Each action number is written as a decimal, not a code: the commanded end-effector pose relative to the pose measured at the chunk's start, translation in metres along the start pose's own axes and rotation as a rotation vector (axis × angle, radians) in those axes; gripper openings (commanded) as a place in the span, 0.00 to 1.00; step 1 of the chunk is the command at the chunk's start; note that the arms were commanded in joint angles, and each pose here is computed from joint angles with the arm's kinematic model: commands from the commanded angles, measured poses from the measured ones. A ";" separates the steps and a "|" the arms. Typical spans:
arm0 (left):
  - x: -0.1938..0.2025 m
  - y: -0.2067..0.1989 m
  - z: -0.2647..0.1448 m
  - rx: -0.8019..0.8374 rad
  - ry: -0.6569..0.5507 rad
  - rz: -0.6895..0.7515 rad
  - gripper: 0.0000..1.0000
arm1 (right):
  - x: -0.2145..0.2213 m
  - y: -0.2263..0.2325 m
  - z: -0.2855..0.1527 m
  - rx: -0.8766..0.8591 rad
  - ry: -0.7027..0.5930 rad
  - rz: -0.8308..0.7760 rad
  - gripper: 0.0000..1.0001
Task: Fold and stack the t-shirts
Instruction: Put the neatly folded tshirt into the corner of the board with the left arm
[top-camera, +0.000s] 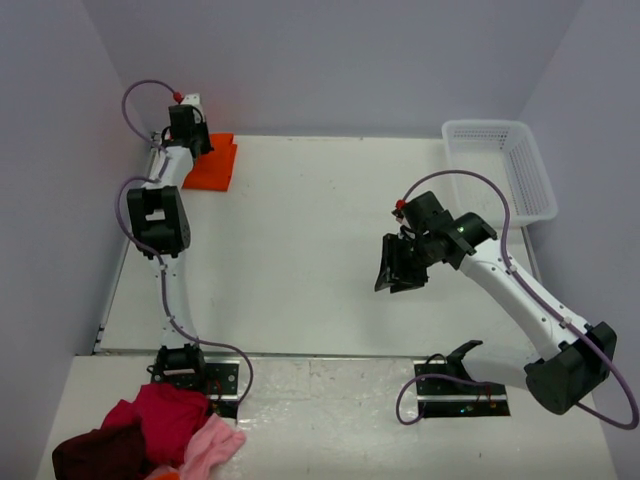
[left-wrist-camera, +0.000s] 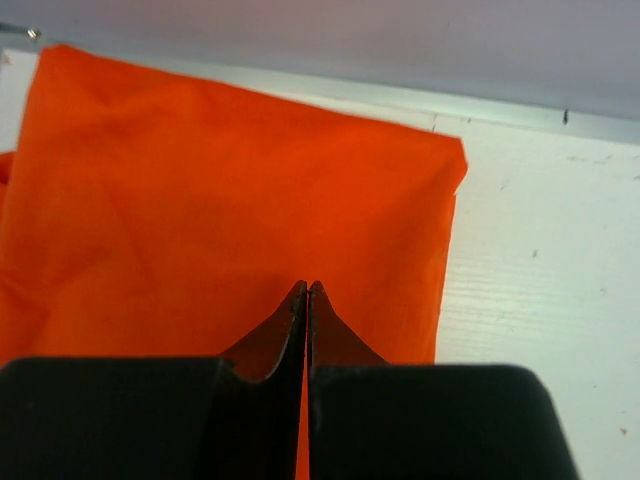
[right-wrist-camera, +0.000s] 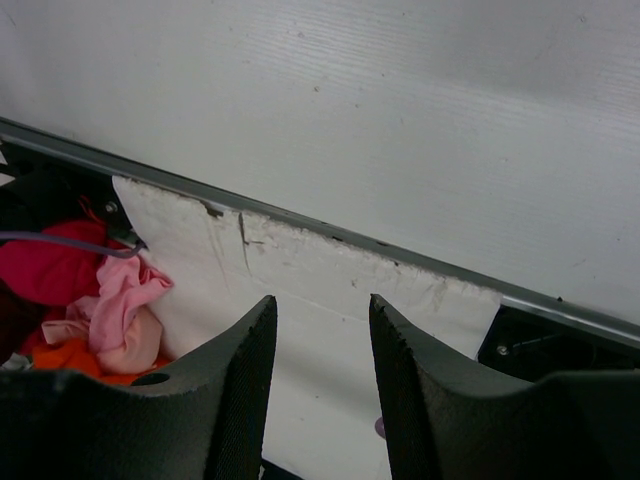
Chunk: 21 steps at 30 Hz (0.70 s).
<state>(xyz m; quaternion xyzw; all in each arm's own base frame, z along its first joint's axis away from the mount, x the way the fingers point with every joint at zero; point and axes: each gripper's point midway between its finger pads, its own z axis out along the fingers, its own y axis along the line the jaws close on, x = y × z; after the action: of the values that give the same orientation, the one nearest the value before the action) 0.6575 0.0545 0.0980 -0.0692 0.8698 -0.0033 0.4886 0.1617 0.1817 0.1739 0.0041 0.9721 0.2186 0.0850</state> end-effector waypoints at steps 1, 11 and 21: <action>-0.008 -0.001 -0.004 0.022 0.029 -0.017 0.00 | 0.000 0.005 -0.002 -0.024 -0.019 -0.001 0.43; 0.026 0.000 0.006 0.073 0.123 -0.043 0.00 | -0.002 0.007 0.002 -0.041 -0.027 0.018 0.44; 0.057 0.009 0.013 0.042 0.197 -0.066 0.00 | -0.003 0.007 0.001 -0.036 -0.034 0.028 0.43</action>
<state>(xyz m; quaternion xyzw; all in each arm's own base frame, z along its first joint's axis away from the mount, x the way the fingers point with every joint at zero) 0.6399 0.0516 0.0488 -0.0751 0.9076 -0.0382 0.4112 0.1638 0.1852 0.1693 0.0158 0.9707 0.2234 0.0865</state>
